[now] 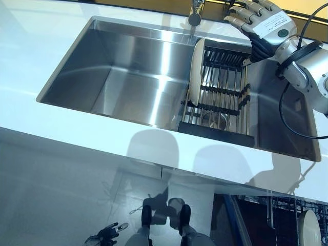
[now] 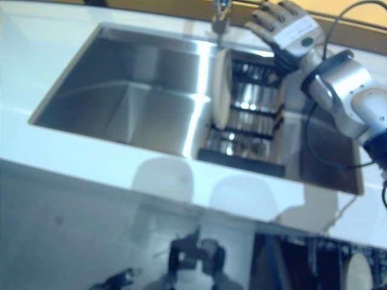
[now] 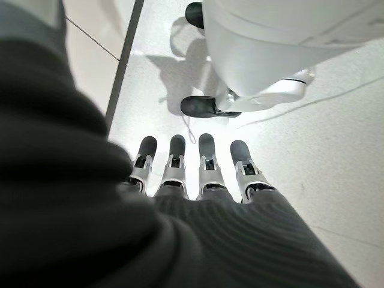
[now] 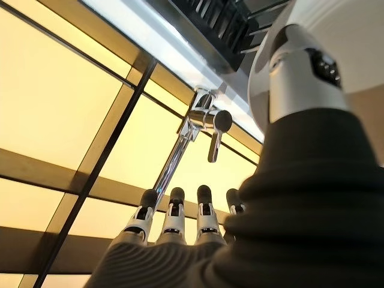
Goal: Take plates into dishwasher
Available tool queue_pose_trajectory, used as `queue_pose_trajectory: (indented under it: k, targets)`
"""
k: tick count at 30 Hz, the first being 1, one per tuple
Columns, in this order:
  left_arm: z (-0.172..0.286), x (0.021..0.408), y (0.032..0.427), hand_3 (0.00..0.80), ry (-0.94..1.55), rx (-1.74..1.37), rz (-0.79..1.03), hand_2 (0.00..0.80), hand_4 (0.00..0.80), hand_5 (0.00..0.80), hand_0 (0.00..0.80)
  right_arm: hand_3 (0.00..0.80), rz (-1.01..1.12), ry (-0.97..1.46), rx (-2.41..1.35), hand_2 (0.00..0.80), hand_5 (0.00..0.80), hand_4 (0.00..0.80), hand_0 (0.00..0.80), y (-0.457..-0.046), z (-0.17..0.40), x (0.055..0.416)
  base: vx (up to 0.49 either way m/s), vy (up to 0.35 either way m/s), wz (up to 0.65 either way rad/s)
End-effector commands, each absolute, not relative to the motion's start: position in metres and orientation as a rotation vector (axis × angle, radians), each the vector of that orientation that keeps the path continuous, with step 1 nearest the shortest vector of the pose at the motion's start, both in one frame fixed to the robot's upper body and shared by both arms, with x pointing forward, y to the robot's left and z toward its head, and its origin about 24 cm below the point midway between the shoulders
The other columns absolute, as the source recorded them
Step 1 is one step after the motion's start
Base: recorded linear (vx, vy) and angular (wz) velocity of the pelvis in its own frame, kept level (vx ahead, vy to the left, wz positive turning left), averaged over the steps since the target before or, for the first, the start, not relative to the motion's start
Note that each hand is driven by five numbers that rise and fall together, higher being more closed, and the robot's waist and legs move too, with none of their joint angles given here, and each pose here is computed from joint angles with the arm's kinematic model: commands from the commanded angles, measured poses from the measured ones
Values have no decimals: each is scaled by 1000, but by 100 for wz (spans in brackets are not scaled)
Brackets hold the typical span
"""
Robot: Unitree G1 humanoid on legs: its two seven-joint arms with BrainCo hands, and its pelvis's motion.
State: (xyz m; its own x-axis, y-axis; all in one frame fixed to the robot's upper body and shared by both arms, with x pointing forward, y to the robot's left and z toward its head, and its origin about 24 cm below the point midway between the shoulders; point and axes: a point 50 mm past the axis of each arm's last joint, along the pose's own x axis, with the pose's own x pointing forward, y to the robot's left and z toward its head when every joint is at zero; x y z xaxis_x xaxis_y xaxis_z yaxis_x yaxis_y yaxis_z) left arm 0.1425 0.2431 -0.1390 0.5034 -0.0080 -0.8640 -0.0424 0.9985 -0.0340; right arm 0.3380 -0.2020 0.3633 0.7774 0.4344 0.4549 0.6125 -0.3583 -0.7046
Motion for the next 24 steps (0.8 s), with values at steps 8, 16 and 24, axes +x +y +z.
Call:
queue_pose_trajectory:
  k: [8,16,24]
  targets:
    - [-132,151,253,0,976,-84,42,0,0,0,0,0,-330,-879,-2078,0,0,0,0,-184,394,328,0,1,0]
    - [-130,150,257,0,950,-118,83,0,0,0,0,0,-318,-893,-2079,0,0,0,0,-182,392,328,3,7,8]
    - [-132,145,264,0,992,-83,120,0,0,0,0,0,-309,-926,-2089,0,0,0,0,-171,395,326,5,19,5]
